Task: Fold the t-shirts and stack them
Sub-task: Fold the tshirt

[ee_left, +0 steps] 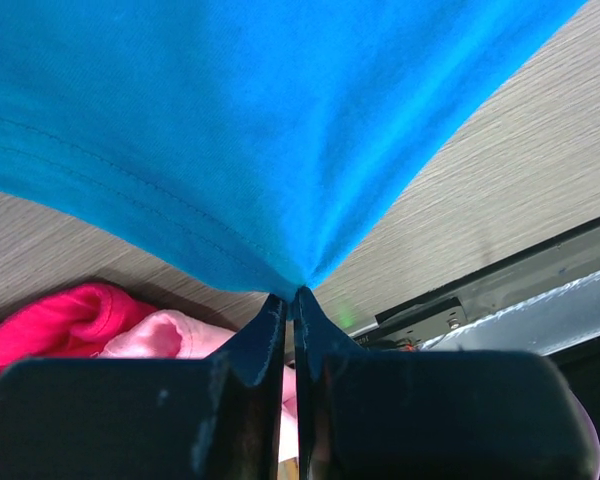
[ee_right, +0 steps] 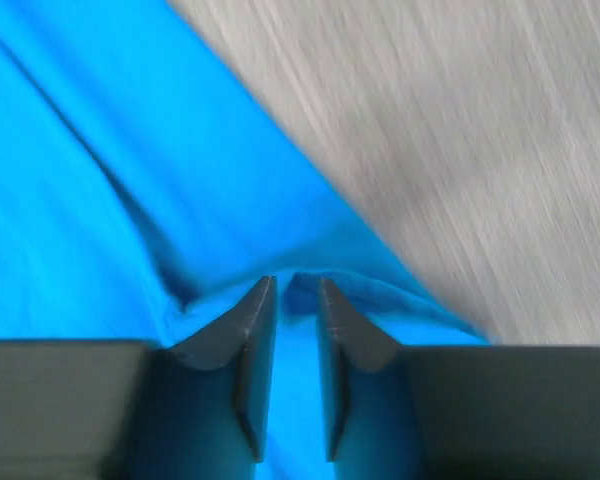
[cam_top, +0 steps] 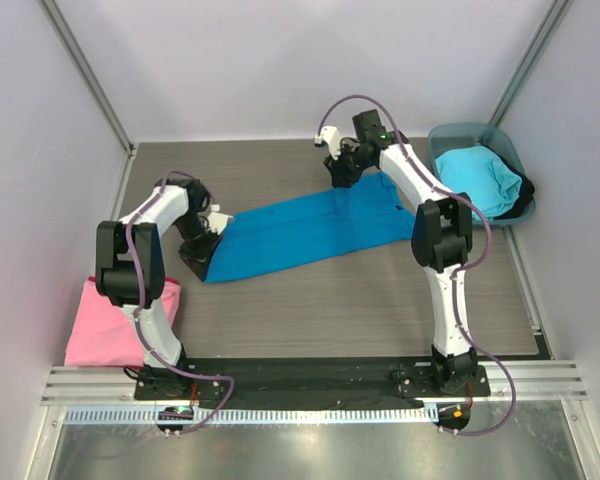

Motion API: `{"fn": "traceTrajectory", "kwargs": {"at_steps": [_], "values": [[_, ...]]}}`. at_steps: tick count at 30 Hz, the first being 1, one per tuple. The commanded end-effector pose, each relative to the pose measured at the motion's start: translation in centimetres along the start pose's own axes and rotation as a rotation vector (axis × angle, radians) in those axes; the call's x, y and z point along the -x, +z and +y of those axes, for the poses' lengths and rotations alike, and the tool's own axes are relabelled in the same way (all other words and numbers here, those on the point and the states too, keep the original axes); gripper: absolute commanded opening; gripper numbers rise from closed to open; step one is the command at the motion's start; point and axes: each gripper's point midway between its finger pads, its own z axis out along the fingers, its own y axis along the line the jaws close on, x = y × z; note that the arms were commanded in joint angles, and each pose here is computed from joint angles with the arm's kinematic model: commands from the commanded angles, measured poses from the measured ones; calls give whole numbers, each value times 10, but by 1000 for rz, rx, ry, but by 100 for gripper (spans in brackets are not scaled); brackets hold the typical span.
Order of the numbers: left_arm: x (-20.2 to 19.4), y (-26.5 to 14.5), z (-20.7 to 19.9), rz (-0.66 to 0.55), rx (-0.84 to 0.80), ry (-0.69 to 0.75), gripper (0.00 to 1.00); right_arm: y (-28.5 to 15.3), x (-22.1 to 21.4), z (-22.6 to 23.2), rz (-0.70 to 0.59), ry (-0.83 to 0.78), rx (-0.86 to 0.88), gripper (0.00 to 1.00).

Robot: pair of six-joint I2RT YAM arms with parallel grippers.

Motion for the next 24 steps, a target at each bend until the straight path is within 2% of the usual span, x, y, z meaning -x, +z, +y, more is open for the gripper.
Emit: {"fn": "traceTrajectory", "kwargs": {"at_steps": [1,5,7,8,9,13,15,17,18,19,22,24], "values": [[0,-9,-6,-15,11,19,5,18,19,2,-17,-32,-15,38],[4,-14,-8,-33,22,33,8,4,26,1,-29,-27,-42,41],[9,-24,-5,-62,55,43,13,-2,23,4,-29,-21,-43,41],[11,-29,-3,-78,77,55,19,-8,24,5,-34,-19,-47,41],[16,-45,-1,-127,113,81,36,-22,30,4,-49,-23,-67,41],[4,-83,-4,-149,172,244,53,-39,20,16,-30,-4,-74,42],[-13,-96,-7,-109,190,373,66,-45,16,20,-16,-1,-82,42],[-24,-96,-6,-37,237,491,67,-49,10,25,-1,8,-86,42],[-22,-93,-5,-11,270,582,62,-50,7,25,6,15,-91,42],[-30,-84,0,47,292,614,59,-52,6,27,8,22,-93,42],[-26,-65,9,129,301,652,50,-55,4,30,15,49,-98,42],[-19,-55,9,124,278,636,49,-61,7,31,8,55,-110,42]]}}
